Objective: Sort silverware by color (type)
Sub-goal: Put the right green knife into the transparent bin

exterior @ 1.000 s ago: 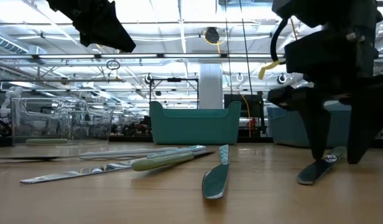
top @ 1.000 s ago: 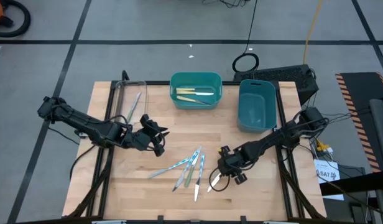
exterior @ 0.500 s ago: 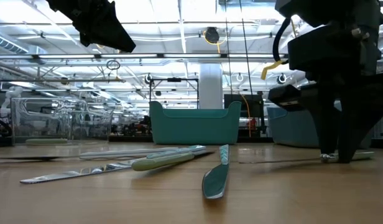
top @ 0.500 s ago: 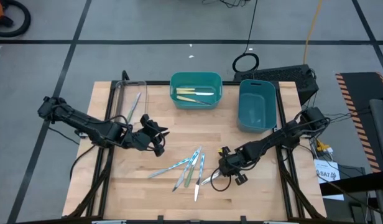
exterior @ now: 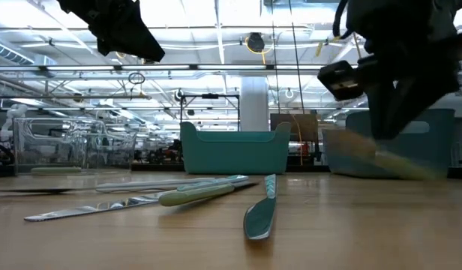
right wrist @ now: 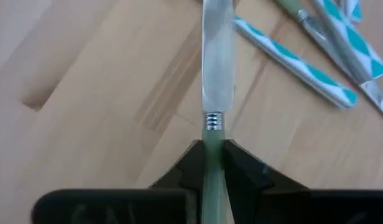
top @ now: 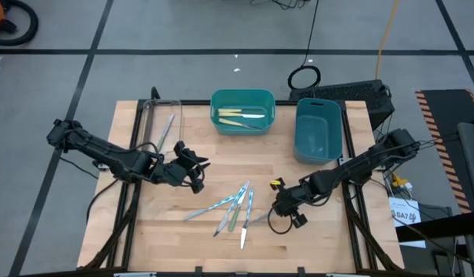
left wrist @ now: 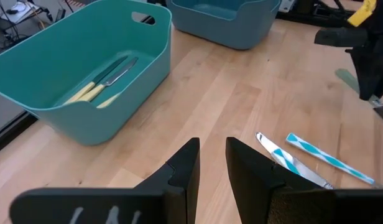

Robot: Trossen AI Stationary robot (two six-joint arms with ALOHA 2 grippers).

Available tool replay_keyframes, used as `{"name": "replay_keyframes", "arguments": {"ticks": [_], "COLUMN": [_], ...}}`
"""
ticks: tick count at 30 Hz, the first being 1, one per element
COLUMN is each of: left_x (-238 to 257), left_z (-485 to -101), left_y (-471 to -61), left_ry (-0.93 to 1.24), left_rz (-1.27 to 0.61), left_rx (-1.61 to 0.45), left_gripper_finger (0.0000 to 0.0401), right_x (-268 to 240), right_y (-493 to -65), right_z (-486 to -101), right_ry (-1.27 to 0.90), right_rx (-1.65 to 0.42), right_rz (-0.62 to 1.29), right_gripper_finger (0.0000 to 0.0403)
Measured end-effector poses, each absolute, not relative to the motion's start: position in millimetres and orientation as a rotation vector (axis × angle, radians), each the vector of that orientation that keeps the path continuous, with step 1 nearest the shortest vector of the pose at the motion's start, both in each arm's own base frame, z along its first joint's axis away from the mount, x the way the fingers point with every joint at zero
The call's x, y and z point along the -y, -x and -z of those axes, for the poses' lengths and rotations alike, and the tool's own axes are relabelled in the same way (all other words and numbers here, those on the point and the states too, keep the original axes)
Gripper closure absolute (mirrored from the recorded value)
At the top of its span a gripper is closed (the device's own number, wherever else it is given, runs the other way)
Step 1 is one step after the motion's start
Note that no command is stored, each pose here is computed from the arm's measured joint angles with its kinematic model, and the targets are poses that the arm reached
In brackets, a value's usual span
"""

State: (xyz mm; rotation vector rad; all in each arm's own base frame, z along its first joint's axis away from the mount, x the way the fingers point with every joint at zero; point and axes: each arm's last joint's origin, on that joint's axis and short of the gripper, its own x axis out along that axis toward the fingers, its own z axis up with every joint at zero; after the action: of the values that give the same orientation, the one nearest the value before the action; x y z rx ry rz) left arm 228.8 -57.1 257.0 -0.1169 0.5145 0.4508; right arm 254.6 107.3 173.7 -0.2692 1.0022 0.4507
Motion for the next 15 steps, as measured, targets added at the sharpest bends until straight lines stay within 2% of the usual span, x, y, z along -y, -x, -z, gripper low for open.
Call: {"name": "replay_keyframes", "arguments": {"ticks": [4,11,15], "left_x": [59,62,62], "left_z": [-253,-241,-241], "left_y": [-234,-248,-248], "left_ry": [0.09,0.032,0.037], "left_rz": [-0.443,-0.435,-0.436], "left_rx": [-0.516,-0.54,-0.54], "left_gripper_finger": [0.0315,0.0315,0.0315], "right_x": [-106,-103,-104], "right_y": [-254,-250,-244], "right_z": [-180,-179,-177], "right_ry": [0.285,0.262,0.148], "right_rx": [-0.972,-1.023,-1.099], "right_rz": [-0.439,-0.356,-0.321], "right_gripper_finger": [0.0403,0.0402,0.0399]}}
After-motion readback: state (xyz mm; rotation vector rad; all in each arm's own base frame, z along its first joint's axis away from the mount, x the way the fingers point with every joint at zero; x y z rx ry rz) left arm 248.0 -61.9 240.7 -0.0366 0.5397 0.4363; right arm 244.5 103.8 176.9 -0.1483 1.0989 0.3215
